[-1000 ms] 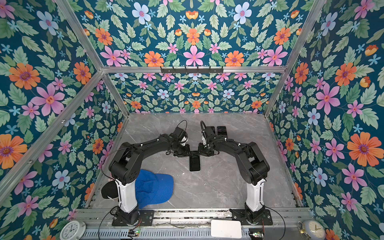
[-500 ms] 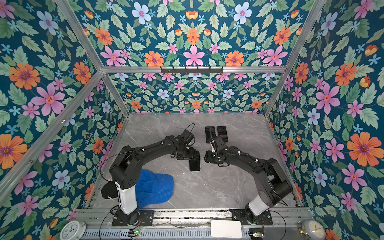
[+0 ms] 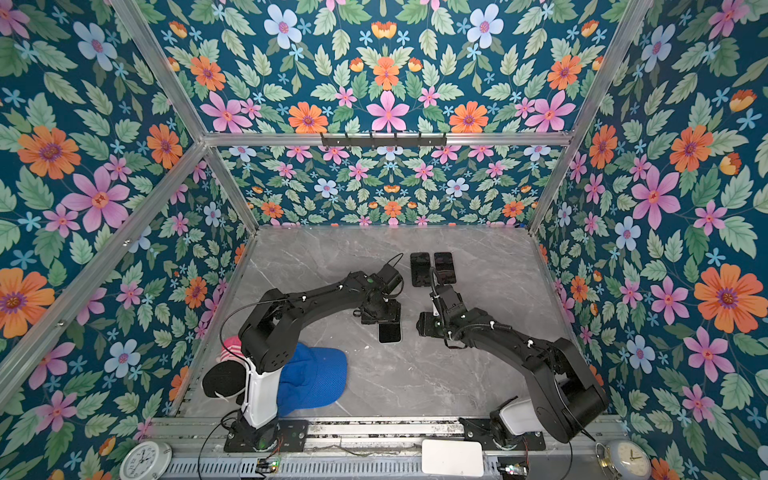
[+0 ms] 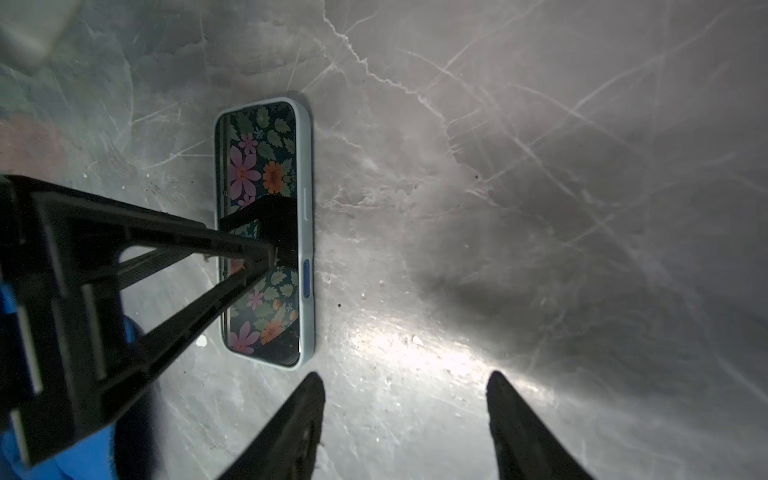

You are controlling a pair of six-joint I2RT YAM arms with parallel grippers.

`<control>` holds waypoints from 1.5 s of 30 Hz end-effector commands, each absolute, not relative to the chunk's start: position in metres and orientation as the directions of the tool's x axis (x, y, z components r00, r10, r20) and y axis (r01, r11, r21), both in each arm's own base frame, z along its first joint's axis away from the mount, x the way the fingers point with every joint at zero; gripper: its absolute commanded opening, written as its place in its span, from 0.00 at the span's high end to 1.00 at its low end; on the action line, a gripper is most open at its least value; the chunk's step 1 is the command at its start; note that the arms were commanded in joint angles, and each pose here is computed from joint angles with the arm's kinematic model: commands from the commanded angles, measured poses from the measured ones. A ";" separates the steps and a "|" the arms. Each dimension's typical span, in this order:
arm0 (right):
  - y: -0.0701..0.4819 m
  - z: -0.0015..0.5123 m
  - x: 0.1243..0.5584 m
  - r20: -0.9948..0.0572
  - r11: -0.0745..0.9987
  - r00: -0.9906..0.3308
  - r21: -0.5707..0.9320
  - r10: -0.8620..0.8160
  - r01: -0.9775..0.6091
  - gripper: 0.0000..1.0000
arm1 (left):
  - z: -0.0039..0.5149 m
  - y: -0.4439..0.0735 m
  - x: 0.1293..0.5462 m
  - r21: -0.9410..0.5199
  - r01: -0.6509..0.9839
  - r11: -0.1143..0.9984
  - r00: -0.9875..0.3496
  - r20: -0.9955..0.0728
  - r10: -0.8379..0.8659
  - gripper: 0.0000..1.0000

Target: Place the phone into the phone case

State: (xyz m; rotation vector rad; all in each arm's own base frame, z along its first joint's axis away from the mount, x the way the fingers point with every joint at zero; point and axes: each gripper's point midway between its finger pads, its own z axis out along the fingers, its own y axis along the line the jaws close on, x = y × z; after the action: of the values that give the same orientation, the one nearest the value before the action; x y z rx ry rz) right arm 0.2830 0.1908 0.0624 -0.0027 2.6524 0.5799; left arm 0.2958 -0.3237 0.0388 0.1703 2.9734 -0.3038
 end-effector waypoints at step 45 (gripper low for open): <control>0.189 0.072 0.296 -0.470 0.930 -0.882 0.333 0.021 -0.156 0.17 | 0.033 -0.327 0.296 -0.037 -0.043 0.998 -0.992 -0.116 -0.047 0.17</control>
State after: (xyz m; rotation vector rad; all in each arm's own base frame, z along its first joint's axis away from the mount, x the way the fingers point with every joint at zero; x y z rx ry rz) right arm 0.2939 0.1850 0.0697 -0.0686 2.6188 0.4867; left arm 0.2968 -0.3338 0.0351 -0.0427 3.0187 -0.1088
